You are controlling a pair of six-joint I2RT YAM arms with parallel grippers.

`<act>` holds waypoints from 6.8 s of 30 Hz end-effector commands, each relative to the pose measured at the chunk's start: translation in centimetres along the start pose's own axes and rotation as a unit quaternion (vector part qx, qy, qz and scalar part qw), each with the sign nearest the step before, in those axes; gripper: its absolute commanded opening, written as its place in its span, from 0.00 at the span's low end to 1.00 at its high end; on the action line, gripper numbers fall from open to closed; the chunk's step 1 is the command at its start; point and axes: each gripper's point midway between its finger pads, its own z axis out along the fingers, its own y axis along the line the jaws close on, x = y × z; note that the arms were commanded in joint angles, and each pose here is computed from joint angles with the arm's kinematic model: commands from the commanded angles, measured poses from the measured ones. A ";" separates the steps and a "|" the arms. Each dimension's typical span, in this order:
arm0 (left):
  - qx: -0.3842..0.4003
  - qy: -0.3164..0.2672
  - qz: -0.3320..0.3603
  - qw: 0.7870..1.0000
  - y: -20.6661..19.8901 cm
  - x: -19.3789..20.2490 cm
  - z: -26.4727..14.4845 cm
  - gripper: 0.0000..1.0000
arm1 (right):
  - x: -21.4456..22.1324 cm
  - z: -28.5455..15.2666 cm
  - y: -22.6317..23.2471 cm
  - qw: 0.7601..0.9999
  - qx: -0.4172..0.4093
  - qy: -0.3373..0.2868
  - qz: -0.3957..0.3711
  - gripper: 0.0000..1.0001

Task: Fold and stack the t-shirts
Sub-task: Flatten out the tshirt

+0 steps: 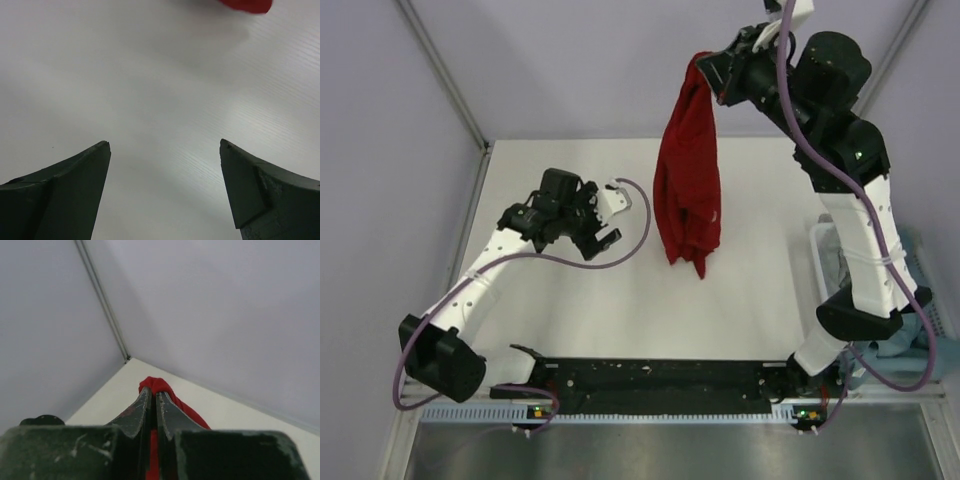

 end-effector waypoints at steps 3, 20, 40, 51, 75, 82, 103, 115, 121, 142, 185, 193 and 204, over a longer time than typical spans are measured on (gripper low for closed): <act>-0.027 -0.059 0.003 0.998 1.5 -3.7 -2.1 0.91 | 5.7 2.3 -8.1 0.991 0.109 0.043 0.065 0.00; 0.027 0.034 -0.019 0.999 3.6 -4.1 14.4 0.69 | 29.9 -4.2 -17.5 0.933 0.182 0.300 0.076 0.00; 0.138 0.028 -0.003 0.990 0.4 -4.1 19.0 0.27 | 26.9 -5.9 -18.4 0.942 0.207 0.260 0.042 0.00; -0.151 -0.051 -0.033 0.987 11.4 -11.4 0.7 0.00 | 14.9 -13.3 -18.6 0.946 0.297 0.130 -0.032 0.00; -0.199 -0.237 0.005 0.951 -0.7 -12.6 -28.6 0.00 | -5.8 -24.1 -3.7 0.983 0.091 -0.125 -0.097 0.00; -0.260 -0.116 -0.031 0.958 5.8 -9.2 -19.0 0.00 | 2.8 -10.7 -12.5 0.986 0.151 -0.004 -0.067 0.00; -0.284 0.017 -0.139 0.949 26.7 -0.6 -2.0 0.79 | 28.7 5.0 -28.3 0.897 0.309 0.316 -0.016 0.85; 0.017 0.145 0.093 0.985 3.2 14.1 -1.0 0.73 | 40.3 -16.4 -15.9 0.814 0.343 0.465 0.066 0.80; 0.019 0.211 0.143 0.967 0.5 20.2 -0.2 0.74 | 46.9 -24.2 -9.8 0.752 0.329 0.561 0.109 0.81; 0.003 0.230 0.075 0.970 0.1 22.8 1.6 0.00 | 53.4 -29.5 -5.4 0.750 0.306 0.561 0.172 0.02; -0.583 -0.049 -0.009 0.811 26.9 -8.7 -28.4 0.00 | -2.8 -3.6 -16.5 0.974 0.224 -0.031 0.002 0.00; -0.632 -0.090 0.019 0.770 30.9 -13.2 -31.2 0.00 | -11.4 -6.2 -18.7 0.951 0.252 -0.174 -0.043 0.00; -0.516 -0.038 0.087 0.852 25.6 -8.0 -22.8 0.00 | 0.6 -11.8 -15.8 0.975 0.210 -0.007 -0.075 0.00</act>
